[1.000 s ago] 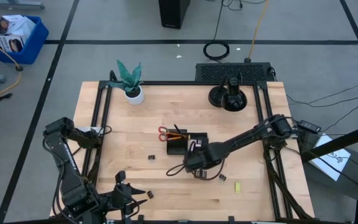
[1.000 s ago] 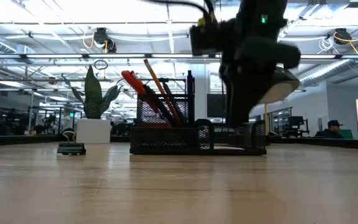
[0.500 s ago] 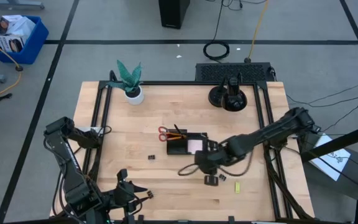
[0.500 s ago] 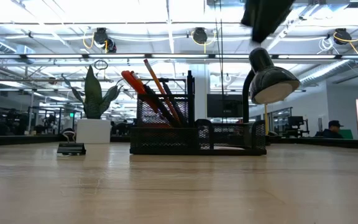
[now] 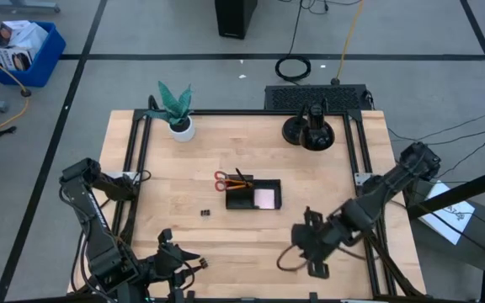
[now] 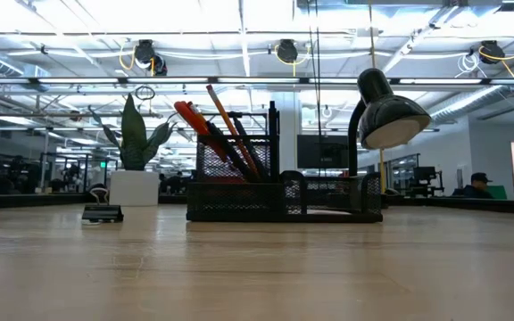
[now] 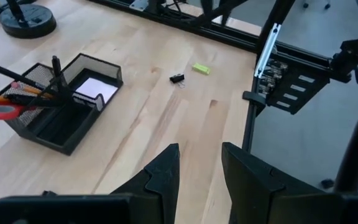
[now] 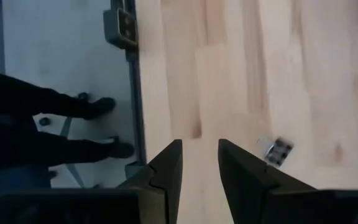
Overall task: Pick and place office supplies into organizer
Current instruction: Put the green eraser into the desk organizer
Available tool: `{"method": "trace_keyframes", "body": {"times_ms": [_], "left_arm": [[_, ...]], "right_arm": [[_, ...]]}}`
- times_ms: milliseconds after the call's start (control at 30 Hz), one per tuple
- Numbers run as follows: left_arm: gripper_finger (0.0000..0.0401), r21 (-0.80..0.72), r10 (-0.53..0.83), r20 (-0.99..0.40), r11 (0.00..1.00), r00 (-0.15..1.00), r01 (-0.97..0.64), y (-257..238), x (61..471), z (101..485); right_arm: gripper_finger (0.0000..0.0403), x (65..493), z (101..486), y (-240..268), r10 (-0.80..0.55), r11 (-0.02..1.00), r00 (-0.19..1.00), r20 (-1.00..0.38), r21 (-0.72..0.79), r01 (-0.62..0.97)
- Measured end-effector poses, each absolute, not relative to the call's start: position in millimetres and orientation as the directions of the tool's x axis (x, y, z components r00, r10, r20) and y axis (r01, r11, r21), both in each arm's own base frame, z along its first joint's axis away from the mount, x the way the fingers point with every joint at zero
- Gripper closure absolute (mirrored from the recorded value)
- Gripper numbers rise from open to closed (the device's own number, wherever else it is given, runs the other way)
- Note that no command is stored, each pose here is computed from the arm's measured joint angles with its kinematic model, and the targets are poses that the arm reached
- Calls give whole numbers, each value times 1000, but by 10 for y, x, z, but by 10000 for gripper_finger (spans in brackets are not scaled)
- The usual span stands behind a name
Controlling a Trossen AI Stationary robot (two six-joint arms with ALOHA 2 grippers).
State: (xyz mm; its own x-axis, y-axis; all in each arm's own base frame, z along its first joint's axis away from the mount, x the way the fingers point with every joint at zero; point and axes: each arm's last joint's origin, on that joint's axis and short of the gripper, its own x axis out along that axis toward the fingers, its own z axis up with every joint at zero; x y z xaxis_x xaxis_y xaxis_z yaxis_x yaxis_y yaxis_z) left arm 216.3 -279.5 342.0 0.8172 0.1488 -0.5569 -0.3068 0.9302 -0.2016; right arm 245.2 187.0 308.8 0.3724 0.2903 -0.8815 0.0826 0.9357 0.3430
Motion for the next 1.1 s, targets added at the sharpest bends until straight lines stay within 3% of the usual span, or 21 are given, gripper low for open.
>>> {"method": "trace_keyframes", "body": {"times_ms": [367, 767, 1100], "left_arm": [[277, -215, 159, -564, 919, 810, -331, -2746, 2227, 3418], [277, -216, 166, -579, 913, 799, -346, -2687, 2301, 3414], [277, -214, 165, -579, 914, 798, -345, -2687, 2301, 3414]], "right_arm": [[310, 2216, 2918, 2171, 214, 897, 284, -935, 303, 322], [308, 2222, 2627, 2245, 102, 635, 130, -986, 165, 755], [307, 2217, 2572, 2306, 97, 548, 123, -988, 156, 822]]}}
